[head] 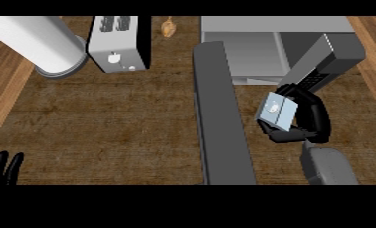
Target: Pick up the milk, place it into the microwave and close the microwave
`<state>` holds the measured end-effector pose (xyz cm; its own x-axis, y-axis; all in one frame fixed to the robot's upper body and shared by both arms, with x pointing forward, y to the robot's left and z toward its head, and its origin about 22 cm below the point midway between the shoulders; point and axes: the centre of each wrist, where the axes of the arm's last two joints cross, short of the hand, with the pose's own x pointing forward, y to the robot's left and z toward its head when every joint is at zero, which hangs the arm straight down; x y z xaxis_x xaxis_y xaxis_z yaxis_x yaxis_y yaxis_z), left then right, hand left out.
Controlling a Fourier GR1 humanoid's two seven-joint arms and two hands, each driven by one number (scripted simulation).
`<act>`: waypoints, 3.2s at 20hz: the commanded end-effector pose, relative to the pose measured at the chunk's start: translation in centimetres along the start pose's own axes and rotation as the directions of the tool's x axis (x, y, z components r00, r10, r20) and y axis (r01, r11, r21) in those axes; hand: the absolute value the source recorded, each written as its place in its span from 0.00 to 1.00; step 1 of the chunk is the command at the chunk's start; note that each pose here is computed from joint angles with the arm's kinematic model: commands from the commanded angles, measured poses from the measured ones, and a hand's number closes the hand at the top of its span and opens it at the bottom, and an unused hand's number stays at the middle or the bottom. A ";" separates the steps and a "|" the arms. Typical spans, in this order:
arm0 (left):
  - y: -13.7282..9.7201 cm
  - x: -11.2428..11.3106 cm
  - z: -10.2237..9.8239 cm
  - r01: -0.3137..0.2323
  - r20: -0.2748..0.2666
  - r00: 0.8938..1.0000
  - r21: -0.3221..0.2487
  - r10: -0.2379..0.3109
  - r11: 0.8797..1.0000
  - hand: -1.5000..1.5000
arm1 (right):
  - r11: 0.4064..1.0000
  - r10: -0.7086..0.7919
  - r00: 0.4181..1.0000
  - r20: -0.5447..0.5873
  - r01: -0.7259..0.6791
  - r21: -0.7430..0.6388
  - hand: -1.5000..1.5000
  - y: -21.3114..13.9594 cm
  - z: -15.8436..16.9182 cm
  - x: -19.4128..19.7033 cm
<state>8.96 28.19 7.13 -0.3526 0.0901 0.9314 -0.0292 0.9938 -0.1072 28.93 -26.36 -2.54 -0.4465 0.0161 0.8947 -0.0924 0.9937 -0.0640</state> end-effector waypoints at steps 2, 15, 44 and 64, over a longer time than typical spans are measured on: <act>-1.1 -0.7 -0.9 -0.010 -0.004 1.000 -0.008 0.010 1.000 0.00 | 0.998 0.063 0.997 -0.040 -0.063 -0.002 1.00 1.3 -5.3 1.0; 2.2 -1.6 -0.5 0.004 -0.006 1.000 -0.007 -0.004 1.000 0.00 | 0.990 0.140 0.987 -0.082 -0.139 0.020 1.00 4.3 -13.9 -1.5; 1.0 -1.7 -4.0 0.014 0.027 1.000 -0.150 -0.010 0.989 0.00 | 0.793 0.507 0.851 -0.136 -0.522 -0.313 1.00 2.1 -19.3 1.0; -1.5 -2.4 -6.1 0.041 0.031 0.999 -0.219 -0.035 0.975 0.00 | 0.849 0.465 0.863 -0.199 -0.498 -0.176 0.00 4.9 -19.5 0.8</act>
<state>15.20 27.27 7.41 -0.3854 0.0480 0.9215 0.1519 0.9883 0.0121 45.37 -20.75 6.24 -0.2340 0.5752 0.7838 0.3558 0.8010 -0.4815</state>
